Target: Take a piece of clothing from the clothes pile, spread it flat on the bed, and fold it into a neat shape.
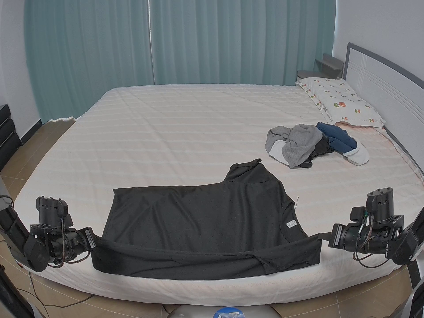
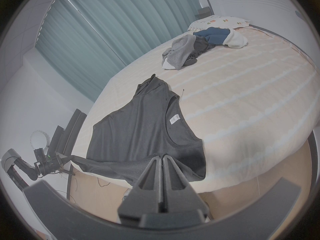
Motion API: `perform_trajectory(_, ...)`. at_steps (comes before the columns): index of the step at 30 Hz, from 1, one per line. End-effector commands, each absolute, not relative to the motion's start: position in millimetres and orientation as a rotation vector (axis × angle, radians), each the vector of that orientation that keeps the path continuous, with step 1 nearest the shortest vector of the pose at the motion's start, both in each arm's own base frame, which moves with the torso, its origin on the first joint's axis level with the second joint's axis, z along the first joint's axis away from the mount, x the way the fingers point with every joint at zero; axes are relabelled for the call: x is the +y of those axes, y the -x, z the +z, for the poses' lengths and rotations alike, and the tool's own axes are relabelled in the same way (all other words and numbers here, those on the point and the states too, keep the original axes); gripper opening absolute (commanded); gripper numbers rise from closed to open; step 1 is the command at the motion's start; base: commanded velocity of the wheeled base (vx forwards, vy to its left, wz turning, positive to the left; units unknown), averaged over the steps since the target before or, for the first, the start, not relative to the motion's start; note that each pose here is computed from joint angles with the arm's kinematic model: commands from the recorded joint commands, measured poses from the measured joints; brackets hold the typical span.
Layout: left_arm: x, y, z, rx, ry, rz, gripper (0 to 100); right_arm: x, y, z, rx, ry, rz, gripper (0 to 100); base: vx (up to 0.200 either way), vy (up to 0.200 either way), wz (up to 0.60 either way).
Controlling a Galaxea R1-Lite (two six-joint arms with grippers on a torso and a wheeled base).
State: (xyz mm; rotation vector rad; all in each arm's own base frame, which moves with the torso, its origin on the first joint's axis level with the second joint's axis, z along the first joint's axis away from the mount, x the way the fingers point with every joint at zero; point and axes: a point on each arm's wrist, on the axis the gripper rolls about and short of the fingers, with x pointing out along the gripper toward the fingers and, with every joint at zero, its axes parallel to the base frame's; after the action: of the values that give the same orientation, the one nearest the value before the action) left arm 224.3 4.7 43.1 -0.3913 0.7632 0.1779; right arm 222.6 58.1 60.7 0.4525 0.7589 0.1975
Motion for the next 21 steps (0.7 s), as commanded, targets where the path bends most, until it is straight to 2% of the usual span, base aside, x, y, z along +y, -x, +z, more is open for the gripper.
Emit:
perform_trajectory(1, 5, -237, 29, 0.802, 0.395, 0.188, 0, 61, -239, 48, 0.79, -0.452, 0.182, 0, 0.0, 0.0, 0.0)
perform_trajectory(10, 4, -262, 14, 0.818, 0.463, 0.216, 0, 68, -274, 38, 0.781, -0.5, 0.169, 0, 0.0, 0.0, 0.0)
perform_trajectory(21, -1, -287, -2, 0.824, 0.546, 0.233, 0, 69, -289, 17, 0.836, -0.559, 0.129, 0, 0.0, 0.0, 0.0)
